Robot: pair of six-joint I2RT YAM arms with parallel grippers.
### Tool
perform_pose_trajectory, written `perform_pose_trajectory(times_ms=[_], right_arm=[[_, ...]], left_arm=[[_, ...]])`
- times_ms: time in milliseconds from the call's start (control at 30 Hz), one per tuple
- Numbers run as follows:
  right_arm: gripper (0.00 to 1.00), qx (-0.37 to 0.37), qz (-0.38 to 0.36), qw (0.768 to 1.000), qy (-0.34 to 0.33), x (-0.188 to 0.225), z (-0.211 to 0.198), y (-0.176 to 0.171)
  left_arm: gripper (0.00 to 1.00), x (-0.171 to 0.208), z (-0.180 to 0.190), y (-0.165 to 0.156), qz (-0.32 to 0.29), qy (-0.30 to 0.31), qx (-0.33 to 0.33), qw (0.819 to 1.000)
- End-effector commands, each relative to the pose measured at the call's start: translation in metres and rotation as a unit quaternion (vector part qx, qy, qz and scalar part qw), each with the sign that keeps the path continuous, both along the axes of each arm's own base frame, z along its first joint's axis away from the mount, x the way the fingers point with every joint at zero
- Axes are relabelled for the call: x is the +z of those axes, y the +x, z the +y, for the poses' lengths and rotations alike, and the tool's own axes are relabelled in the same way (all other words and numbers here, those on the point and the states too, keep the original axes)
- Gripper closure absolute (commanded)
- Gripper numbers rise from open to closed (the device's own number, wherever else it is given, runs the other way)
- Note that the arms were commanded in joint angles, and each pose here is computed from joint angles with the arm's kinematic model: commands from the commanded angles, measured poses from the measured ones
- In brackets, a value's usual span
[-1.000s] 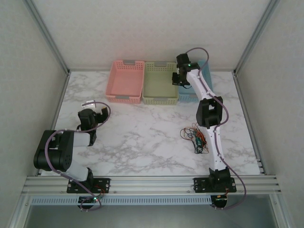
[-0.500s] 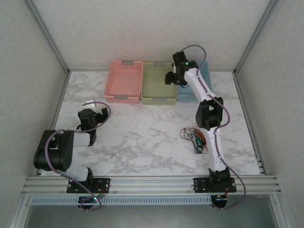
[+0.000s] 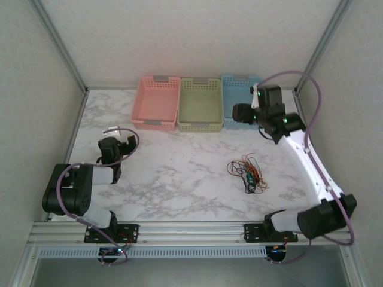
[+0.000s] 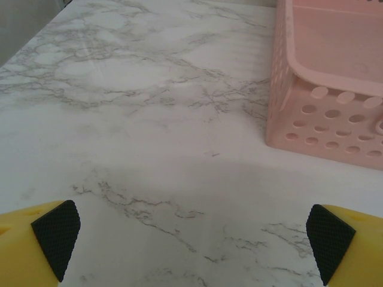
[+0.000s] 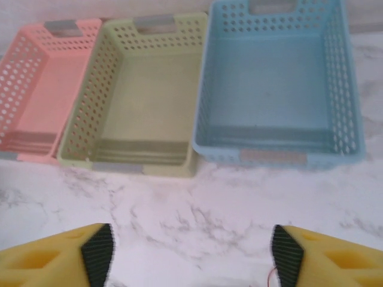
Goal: Untangle the cables
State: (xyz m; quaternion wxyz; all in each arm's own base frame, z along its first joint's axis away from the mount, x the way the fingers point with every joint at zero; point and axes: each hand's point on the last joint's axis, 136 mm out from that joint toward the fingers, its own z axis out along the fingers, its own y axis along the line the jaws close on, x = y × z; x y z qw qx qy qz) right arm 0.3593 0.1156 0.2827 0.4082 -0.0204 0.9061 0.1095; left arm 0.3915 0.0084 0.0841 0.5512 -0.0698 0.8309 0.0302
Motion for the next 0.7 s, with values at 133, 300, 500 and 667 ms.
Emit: perform_pose_trajectory(times_ms=[133,300,500,667], right_arm=[[0.13,-0.082,0.038,0.995,0.035,-0.055,-0.037,-0.039],[0.18,-0.11,0.108,0.987,0.034,-0.11,-0.049,-0.077],[0.21,-0.131,0.208,0.967,0.072,-0.166,-0.042,-0.114],[0.21,-0.177,0.236,0.953,0.066,-0.201,-0.052,-0.123]], left_arm=[[0.0,0.069,0.006,-0.018,0.003,-0.032,0.064,0.997],[0.0,0.122,-0.009,-0.051,-0.04,-0.166,0.063,0.983],[0.0,0.139,-0.05,-0.083,-0.032,-0.358,0.001,0.933],[0.0,0.124,-0.089,-0.109,0.047,-0.37,-0.067,0.925]])
